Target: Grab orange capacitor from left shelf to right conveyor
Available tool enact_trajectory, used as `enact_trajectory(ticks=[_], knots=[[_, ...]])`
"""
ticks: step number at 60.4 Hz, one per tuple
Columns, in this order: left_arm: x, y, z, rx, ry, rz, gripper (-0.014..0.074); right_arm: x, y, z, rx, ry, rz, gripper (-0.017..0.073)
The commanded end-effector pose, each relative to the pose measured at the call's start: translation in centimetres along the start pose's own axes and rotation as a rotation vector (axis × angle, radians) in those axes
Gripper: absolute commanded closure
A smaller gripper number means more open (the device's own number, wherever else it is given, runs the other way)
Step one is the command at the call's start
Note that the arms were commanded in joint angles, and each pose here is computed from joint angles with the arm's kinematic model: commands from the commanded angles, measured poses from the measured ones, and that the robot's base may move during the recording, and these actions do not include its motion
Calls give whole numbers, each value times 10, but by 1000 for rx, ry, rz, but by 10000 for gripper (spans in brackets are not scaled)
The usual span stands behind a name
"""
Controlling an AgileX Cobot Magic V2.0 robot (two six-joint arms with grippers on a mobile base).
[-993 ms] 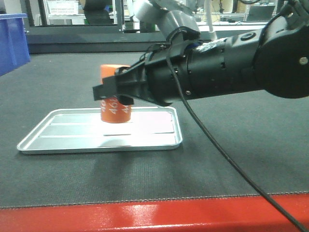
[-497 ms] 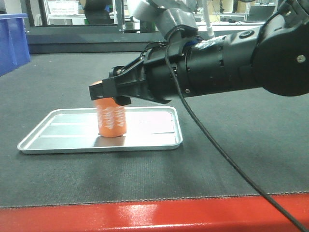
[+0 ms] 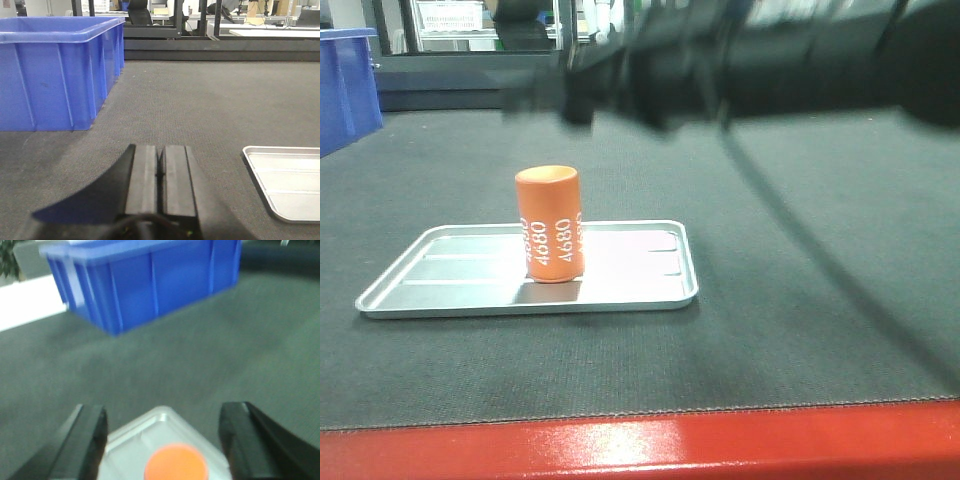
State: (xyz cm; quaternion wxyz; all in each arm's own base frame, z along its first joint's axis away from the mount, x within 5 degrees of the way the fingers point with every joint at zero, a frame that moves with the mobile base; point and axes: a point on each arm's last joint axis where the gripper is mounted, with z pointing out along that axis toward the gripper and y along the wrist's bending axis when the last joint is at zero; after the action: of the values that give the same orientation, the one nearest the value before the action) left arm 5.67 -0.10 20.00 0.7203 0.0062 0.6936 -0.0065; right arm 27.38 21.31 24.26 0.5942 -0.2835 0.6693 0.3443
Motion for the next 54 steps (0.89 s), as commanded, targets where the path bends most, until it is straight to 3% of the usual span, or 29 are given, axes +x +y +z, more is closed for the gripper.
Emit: enact_trajectory(ticks=[1,8,10,14,23,45,49,54], knots=[[-10,0,0,-1,-86,-6,699,-55,10,-19,-10,-179,-61,137],[-10,0,0,-1,-86,-6,699,-85,18,-43,38,-198,-99,475],[-10,0,0,-1,-86,-6,699,-93,20,-50,49,-208,-107,526],[-10,0,0,-1,-86,-6,699,-107,25,-63,62,-237,-124,475],[-10,0,0,-1,-86,-6,699,-131,37,-87,52,-332,-155,480],[-10,0,0,-1,-86,-6,699,-138,41,-93,34,-379,-164,482],[-10,0,0,-1,-86,-6,699,-138,38,-95,64,-354,-165,510],[-10,0,0,-1,-86,-6,699,-141,27,-108,161,-310,-167,505]])
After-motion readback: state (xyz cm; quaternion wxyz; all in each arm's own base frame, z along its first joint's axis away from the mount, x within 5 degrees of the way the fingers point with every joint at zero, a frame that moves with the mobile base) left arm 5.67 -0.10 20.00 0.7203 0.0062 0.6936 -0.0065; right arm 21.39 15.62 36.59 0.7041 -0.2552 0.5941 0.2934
